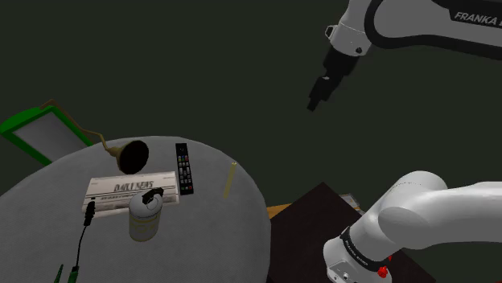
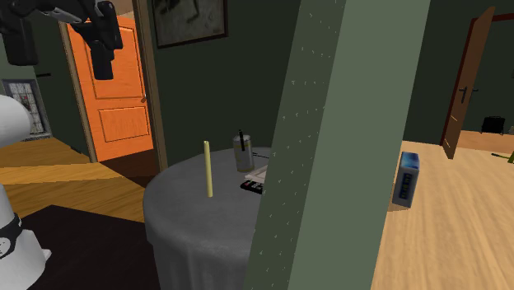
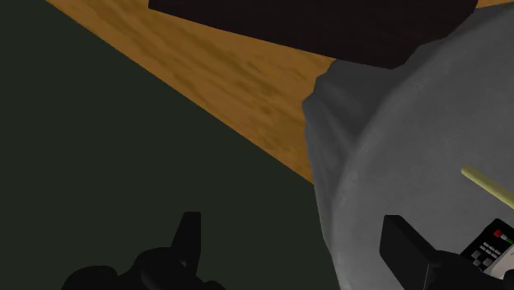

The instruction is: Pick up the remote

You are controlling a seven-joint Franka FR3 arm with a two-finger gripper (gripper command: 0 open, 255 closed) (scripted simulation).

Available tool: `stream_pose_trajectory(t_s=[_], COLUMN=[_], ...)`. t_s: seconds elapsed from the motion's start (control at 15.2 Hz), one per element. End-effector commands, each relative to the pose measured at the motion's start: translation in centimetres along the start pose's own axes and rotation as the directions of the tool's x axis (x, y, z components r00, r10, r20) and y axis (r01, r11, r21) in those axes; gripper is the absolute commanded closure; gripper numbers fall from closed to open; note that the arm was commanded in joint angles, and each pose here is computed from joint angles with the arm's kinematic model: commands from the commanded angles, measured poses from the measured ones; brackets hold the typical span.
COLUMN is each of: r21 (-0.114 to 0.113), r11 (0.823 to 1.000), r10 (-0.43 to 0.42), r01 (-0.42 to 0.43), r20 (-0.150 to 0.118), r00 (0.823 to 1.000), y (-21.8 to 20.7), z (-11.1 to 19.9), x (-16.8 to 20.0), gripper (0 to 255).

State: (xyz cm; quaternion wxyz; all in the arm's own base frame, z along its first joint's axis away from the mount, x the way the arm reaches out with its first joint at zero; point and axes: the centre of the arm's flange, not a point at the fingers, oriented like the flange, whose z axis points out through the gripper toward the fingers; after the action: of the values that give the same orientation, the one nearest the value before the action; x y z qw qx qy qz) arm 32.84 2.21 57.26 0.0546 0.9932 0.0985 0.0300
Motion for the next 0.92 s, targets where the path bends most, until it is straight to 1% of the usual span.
stream_pose_trajectory(t_s=[0.0, 0.4, 0.86], r21=[0.0, 0.014, 0.03], r11=[1.0, 0.995, 0.979], r10=[0.0, 0.094, 0.202], r01=[0.0, -0.094, -0.203], r20=[0.0, 0.012, 0.027], r00=[1.0, 0.996, 0.979], y=[0.0, -5.8, -12.2], z=[0.0, 4.2, 9.1], x=[0.0, 3.1, 7.3], gripper=[0, 0, 0])
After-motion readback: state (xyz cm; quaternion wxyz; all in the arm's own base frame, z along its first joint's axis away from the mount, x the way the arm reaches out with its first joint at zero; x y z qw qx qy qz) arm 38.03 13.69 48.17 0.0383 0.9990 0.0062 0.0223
